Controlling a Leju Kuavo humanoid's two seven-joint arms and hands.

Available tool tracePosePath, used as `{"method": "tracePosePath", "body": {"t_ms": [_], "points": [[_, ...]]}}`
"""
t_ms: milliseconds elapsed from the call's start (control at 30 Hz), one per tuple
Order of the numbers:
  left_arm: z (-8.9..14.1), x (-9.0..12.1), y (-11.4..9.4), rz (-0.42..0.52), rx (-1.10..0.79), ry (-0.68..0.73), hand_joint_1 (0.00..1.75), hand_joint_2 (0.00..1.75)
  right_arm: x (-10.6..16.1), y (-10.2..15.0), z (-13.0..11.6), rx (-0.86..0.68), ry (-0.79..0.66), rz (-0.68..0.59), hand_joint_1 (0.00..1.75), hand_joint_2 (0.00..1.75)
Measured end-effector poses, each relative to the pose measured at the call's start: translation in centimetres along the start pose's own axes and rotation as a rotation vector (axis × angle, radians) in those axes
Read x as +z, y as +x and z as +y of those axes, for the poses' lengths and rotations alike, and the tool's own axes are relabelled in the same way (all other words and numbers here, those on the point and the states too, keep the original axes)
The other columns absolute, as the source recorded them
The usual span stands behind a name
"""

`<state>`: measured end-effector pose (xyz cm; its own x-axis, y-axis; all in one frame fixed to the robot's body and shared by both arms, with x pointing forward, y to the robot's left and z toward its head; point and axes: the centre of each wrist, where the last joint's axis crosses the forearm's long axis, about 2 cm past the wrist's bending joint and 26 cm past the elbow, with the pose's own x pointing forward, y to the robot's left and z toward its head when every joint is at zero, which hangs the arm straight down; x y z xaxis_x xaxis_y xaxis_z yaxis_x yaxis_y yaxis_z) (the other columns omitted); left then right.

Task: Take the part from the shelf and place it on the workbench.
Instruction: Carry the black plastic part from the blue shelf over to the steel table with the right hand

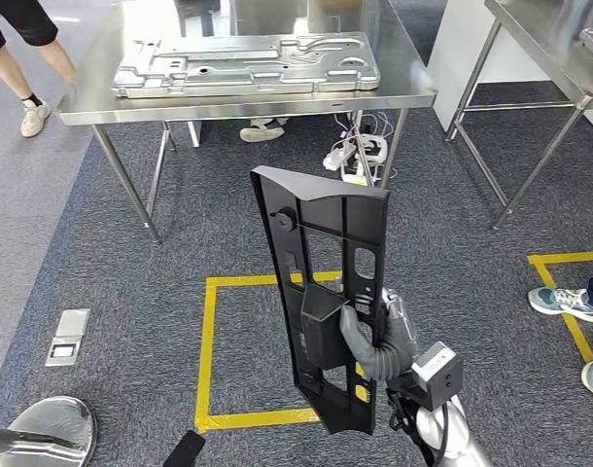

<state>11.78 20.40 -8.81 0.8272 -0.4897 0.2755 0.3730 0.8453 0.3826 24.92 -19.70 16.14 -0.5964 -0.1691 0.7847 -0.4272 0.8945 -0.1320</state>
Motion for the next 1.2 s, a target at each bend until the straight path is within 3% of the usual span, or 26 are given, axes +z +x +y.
{"method": "tracePosePath", "body": {"t_ms": [1200], "points": [[-0.02,0.02,0.22,0.001,0.012,0.003,0.00,1.75,-0.45,0.06,0.03,-0.001,-0.001,-0.011,1.75,1.75]]}}
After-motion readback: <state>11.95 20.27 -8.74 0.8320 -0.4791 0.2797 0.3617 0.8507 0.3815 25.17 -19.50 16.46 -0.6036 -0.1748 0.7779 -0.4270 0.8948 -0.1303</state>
